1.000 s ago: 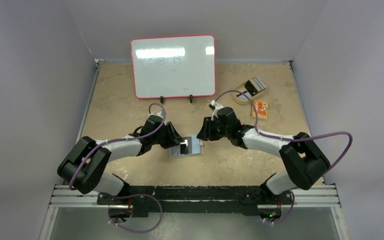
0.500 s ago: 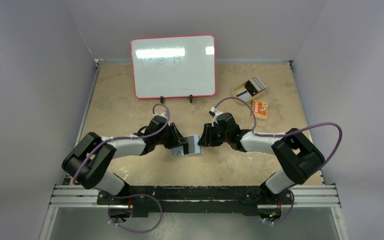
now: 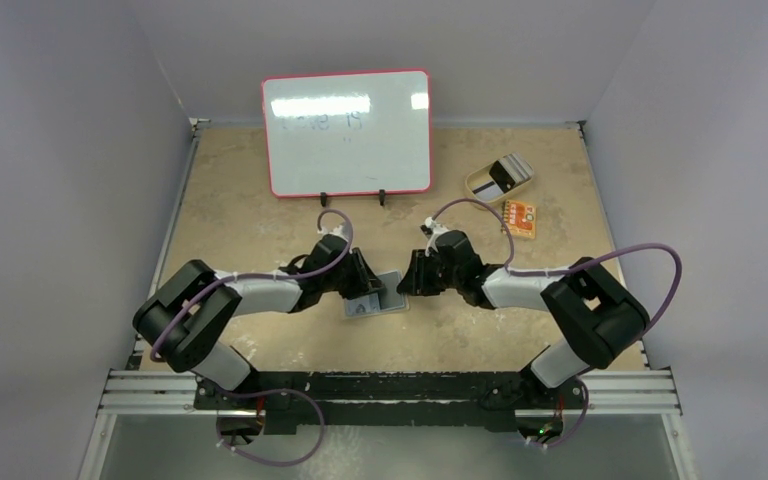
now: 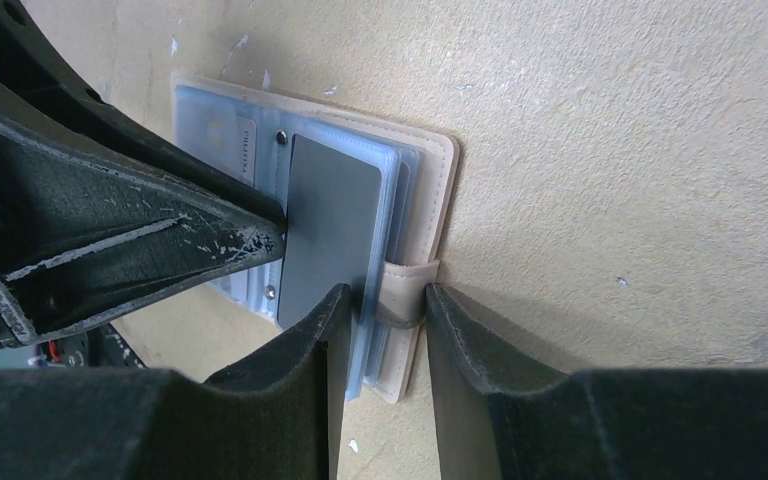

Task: Put the credit cards into the card holder
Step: Insert the credit card into the card holder.

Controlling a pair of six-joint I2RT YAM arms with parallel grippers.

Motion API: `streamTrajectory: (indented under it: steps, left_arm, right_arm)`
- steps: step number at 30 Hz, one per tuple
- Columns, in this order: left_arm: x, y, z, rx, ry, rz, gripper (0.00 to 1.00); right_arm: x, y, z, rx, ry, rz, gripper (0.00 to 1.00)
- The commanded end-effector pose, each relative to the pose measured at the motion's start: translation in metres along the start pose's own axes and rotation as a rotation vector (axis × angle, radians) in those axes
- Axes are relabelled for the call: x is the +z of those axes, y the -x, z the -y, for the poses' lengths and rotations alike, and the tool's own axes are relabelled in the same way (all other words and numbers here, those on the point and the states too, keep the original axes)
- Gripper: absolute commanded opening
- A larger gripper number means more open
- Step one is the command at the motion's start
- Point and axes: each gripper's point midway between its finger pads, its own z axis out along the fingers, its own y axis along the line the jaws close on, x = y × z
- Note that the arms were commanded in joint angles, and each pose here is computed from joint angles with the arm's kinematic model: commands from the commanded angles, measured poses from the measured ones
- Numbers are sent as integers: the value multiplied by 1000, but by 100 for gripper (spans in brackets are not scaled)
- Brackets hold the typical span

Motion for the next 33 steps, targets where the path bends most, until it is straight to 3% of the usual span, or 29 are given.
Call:
streamTrajectory:
  steps: [1, 13, 24, 28, 33]
  left_arm:
    - [-8, 15, 41, -8, -108, 58, 23]
    - [-55, 34, -17, 81, 185, 161, 45]
    - [-81, 41, -90, 25, 373, 198, 63]
    - [-85, 41, -107, 19, 432, 205, 68]
    - [-81, 34, -109, 18, 426, 163, 69]
  right_arm:
    - [0, -3, -23, -4, 86, -5, 35]
    - [0, -6, -25, -4, 89, -13, 33]
    - [8, -10, -47, -31, 123, -40, 33]
    - [15, -17, -62, -124, 142, -80, 35]
    - [2, -5, -65, -281, 135, -29, 38]
